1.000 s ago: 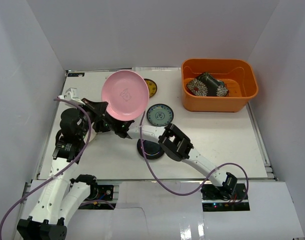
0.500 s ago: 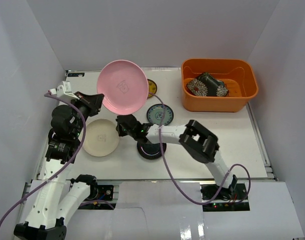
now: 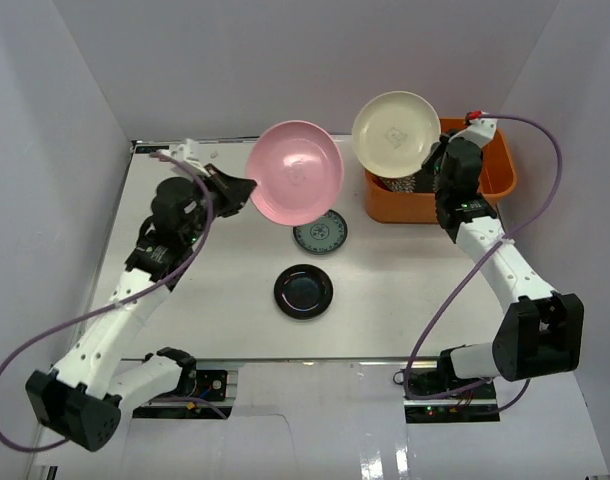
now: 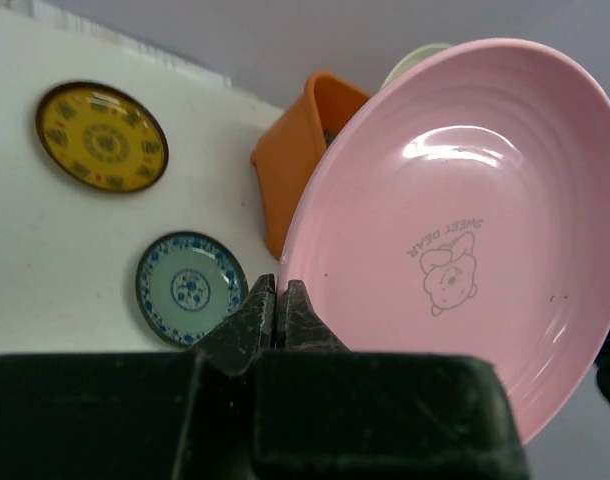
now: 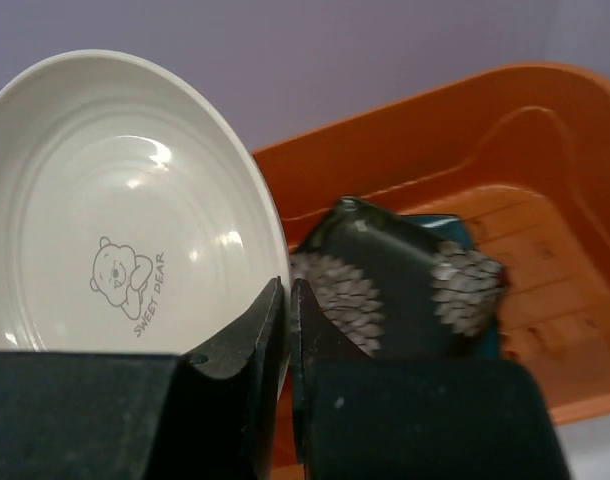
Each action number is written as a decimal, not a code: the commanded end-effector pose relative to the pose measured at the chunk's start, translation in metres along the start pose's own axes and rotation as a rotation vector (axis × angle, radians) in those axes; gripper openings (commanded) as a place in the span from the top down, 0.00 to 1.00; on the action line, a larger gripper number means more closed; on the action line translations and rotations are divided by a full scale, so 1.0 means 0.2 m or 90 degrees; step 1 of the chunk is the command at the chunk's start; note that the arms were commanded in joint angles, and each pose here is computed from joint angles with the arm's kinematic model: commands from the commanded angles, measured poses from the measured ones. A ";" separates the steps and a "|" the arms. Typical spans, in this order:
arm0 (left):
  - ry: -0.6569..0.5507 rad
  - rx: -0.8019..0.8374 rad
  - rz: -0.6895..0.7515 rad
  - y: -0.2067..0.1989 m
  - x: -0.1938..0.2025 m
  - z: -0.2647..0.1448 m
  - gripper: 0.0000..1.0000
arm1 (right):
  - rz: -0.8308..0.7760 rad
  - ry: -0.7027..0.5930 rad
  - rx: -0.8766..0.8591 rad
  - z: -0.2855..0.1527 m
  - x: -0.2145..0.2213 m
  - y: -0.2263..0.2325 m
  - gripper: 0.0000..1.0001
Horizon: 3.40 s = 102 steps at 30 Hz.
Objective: Place the plates into the plastic bin on the countertop
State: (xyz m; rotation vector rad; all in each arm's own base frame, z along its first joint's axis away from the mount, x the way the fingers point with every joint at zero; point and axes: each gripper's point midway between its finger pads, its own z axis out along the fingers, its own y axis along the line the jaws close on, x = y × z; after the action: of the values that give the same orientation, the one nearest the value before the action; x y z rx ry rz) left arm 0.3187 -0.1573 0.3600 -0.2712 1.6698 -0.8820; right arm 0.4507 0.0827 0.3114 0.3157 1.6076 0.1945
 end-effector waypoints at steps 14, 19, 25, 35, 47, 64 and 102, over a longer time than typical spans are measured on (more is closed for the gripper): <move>0.071 -0.023 0.153 -0.41 0.34 0.76 1.00 | 0.002 0.179 0.184 0.32 0.35 -0.77 0.80; 0.111 -0.040 0.163 -0.43 0.54 1.01 1.00 | 0.082 0.154 0.133 0.24 0.17 -0.73 0.32; 0.118 -0.016 0.140 -0.57 0.67 1.21 1.00 | 0.146 0.036 0.081 -0.11 -0.21 -0.65 0.37; 0.105 0.022 0.122 -0.66 0.93 1.48 1.00 | 0.194 0.035 -0.084 -0.56 -0.07 -0.41 0.87; 0.064 0.099 0.114 -0.77 0.88 1.51 0.29 | 0.171 0.150 -0.223 -0.80 0.24 -0.17 0.51; 0.114 -0.164 -0.011 0.59 0.49 1.11 0.33 | 0.084 0.429 -0.316 -1.12 1.29 0.34 0.25; 0.192 -0.185 -0.196 1.19 0.64 1.27 1.00 | 0.101 0.005 0.046 -0.16 -0.02 -0.25 0.92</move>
State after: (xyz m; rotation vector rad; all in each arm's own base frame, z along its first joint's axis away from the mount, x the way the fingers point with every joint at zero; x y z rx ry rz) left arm 0.5788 -0.1810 0.0355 -0.6778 2.1808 -0.8994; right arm 0.3858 0.0813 0.3347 0.4132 1.5178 0.4939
